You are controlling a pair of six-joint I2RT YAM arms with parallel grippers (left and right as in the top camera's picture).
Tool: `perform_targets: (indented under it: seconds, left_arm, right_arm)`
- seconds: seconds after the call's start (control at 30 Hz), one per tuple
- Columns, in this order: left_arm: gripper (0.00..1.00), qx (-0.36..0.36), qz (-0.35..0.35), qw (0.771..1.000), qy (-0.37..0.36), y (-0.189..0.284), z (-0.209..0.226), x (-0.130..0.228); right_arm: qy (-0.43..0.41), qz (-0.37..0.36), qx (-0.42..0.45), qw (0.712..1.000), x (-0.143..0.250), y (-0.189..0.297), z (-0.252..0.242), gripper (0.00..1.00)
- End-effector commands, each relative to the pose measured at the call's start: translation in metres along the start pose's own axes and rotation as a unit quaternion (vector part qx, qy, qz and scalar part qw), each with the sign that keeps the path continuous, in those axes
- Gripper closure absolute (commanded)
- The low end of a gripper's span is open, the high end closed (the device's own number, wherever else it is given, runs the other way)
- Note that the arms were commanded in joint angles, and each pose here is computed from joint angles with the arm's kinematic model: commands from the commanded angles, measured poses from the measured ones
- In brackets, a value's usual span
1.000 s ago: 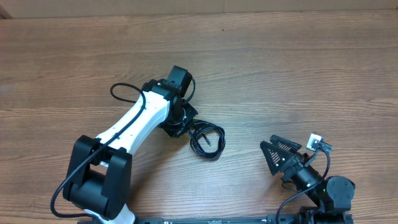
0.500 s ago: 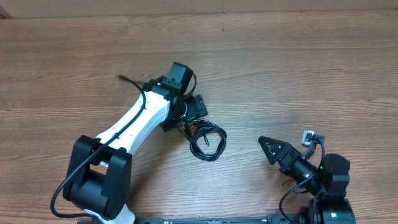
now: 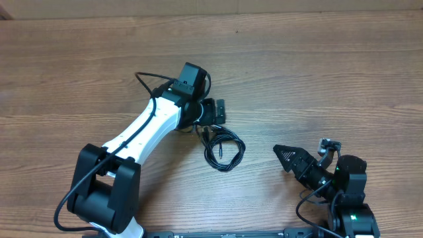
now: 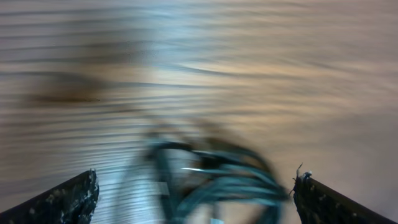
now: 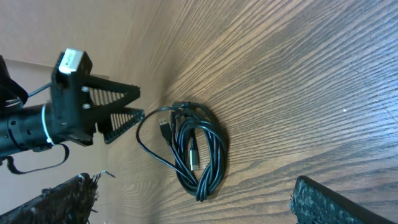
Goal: Untangle cables
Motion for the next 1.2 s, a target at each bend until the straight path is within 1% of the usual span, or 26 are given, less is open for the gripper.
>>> perform_targets:
  seconds: [0.0, 0.07, 0.2, 0.37, 0.47, 0.6, 0.77, 0.87, 1.17]
  left_arm:
    - [0.00, -0.137, -0.129, 0.978, 0.086, 0.015, 0.025, -0.025]
    - [0.01, -0.150, -0.139, 0.973, 0.109, 0.021, 0.026, -0.026]
    - [0.00, -0.101, -0.103, 0.983, 0.110, 0.034, 0.006, -0.027]
    - [0.00, -0.014, -0.052, 0.996, 0.065, 0.052, -0.033, -0.022]
    - [0.00, 0.010, -0.040, 0.998, 0.042, 0.053, -0.053, -0.011]
    - [0.00, 0.018, -0.033, 0.999, 0.006, 0.049, -0.073, 0.009]
    - [0.00, 0.024, -0.029, 0.999, -0.010, 0.047, -0.085, 0.024]
    - [0.01, 0.023, -0.023, 0.999, -0.002, 0.045, -0.088, 0.029]
    - [0.00, 0.008, -0.005, 0.998, 0.054, 0.033, -0.093, 0.047]
  right_arm:
    - [0.013, -0.013, -0.002, 1.000, -0.008, 0.003, 0.006, 0.00]
    - [0.014, -0.013, -0.002, 1.000, -0.008, 0.003, 0.006, 0.00]
    - [0.013, -0.013, -0.002, 1.000, -0.008, 0.003, 0.006, 0.00]
    - [0.013, -0.013, -0.002, 1.000, -0.008, 0.003, 0.006, 0.00]
    - [0.013, -0.013, -0.002, 1.000, -0.008, 0.003, 0.006, 0.00]
    - [0.013, -0.013, -0.002, 1.000, -0.008, 0.003, 0.006, 0.00]
    - [0.013, -0.013, -0.002, 1.000, -0.008, 0.003, 0.006, 0.00]
    - [0.013, -0.013, -0.002, 1.000, -0.008, 0.003, 0.006, 0.00]
    - [0.013, -0.013, -0.002, 1.000, -0.008, 0.003, 0.006, 0.00]
Point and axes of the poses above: each gripper's point midway between its finger pads, its own y axis back along the fingers, its own z axis along the line the jaws close on, x = y × z, the point moved 8 cm from there along y, back along the fingers, and after that the axes turned 13 degrees about y, right-handed, at the moved point
